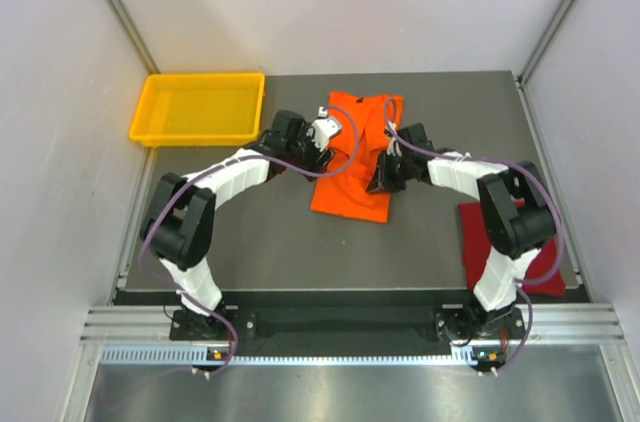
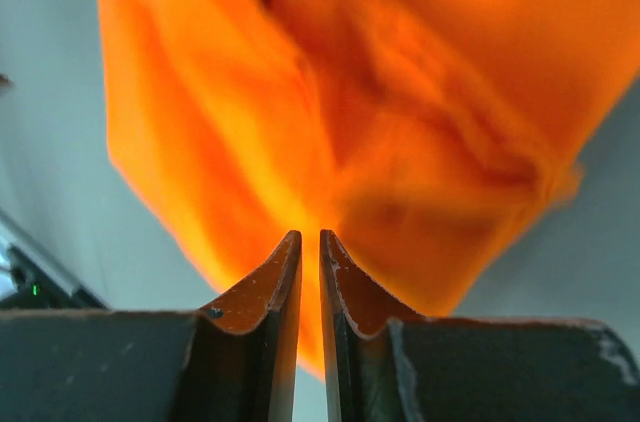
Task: Fold and stack the t-shirts
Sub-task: Fold the tshirt
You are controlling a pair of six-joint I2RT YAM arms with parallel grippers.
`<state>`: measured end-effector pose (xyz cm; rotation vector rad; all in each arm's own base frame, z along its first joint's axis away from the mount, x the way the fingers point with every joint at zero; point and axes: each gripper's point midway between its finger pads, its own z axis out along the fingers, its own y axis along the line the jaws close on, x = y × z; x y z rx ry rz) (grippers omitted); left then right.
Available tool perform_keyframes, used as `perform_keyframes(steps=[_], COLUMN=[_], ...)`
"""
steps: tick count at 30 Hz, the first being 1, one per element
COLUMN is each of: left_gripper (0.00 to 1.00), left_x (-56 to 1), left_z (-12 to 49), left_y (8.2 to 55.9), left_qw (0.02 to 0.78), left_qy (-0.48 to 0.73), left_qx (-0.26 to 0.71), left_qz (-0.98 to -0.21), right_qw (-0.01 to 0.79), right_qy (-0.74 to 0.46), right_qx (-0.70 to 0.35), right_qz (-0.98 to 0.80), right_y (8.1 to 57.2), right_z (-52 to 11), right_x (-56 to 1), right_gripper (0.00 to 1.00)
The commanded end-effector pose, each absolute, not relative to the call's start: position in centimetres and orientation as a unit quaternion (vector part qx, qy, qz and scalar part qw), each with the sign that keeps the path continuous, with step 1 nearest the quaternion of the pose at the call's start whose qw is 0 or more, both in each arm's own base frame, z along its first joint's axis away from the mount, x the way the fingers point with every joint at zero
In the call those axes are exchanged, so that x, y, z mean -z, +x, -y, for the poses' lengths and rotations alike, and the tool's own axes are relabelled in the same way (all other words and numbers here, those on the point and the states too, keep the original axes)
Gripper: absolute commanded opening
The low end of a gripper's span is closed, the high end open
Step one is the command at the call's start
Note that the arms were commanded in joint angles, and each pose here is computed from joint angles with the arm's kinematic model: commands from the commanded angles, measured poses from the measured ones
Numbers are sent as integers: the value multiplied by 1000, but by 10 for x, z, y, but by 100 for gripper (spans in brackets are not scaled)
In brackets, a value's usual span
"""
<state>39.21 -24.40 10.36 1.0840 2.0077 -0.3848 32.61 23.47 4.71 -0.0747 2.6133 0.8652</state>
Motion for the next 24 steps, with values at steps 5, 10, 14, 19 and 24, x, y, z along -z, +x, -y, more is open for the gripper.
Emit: perform_keyframes(steps=[5,10,14,19,24], left_gripper=[68,69,69,66,60], left_x=[-95,-86,-84,-82,-78], left_z=[264,270,270,261,271], left_y=[443,461,472,484,462], left_qw=[439,448,452,446,414], left_qy=[395,393,388,352,379], left_qx=[149,144,138,169,229], left_qz=[-793,-790,-792,-805,-795], right_qw=[252,263,279,308,322], right_qy=[-13,37,49,37,42], right_qx=[-293,-265,-255,-247,-222], right_qz=[-922,-927,-925,-918,-919], right_y=[397,427,446,453,430], right_z=[-239,-212,-201,-186,-164], right_x=[-58,-47,-53,-81,-87], right_gripper=[12,11,12,20,31])
